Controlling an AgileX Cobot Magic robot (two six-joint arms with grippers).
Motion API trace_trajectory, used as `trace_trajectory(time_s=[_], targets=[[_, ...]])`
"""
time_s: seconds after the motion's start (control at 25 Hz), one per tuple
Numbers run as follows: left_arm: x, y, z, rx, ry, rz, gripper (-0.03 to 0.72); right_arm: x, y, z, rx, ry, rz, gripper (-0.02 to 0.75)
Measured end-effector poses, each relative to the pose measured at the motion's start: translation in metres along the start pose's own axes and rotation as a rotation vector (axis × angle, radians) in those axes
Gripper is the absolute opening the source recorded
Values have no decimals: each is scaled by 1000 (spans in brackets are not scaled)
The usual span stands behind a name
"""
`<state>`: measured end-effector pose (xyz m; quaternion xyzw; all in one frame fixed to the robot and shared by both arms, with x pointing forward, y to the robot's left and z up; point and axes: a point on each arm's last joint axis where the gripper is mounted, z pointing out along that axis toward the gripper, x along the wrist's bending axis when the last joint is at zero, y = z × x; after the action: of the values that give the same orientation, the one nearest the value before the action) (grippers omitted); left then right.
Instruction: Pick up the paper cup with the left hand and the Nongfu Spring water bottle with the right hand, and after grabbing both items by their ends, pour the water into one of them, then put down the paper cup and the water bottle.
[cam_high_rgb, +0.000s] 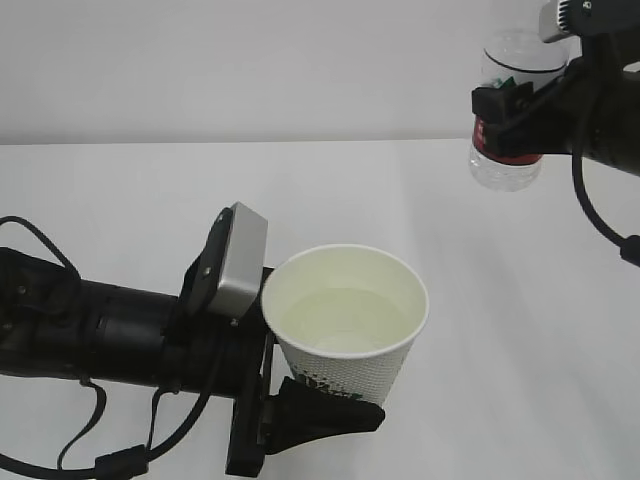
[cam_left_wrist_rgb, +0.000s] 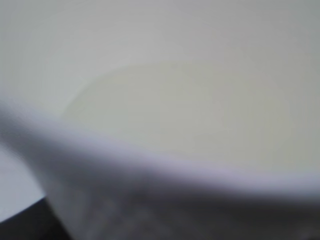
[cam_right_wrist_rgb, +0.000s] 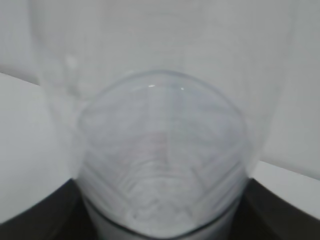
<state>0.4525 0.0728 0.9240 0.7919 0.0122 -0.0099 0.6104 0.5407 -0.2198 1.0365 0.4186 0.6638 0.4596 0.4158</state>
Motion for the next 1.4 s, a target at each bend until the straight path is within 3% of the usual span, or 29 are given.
trace_trajectory(time_s=[0.68, 1.4], targets=[[0, 0, 0, -2, 3, -2, 526, -10, -3, 0, 32, -104, -7, 470], [1, 0, 0, -2, 6, -3, 526, -20, -6, -1, 53, -156, 31, 469]])
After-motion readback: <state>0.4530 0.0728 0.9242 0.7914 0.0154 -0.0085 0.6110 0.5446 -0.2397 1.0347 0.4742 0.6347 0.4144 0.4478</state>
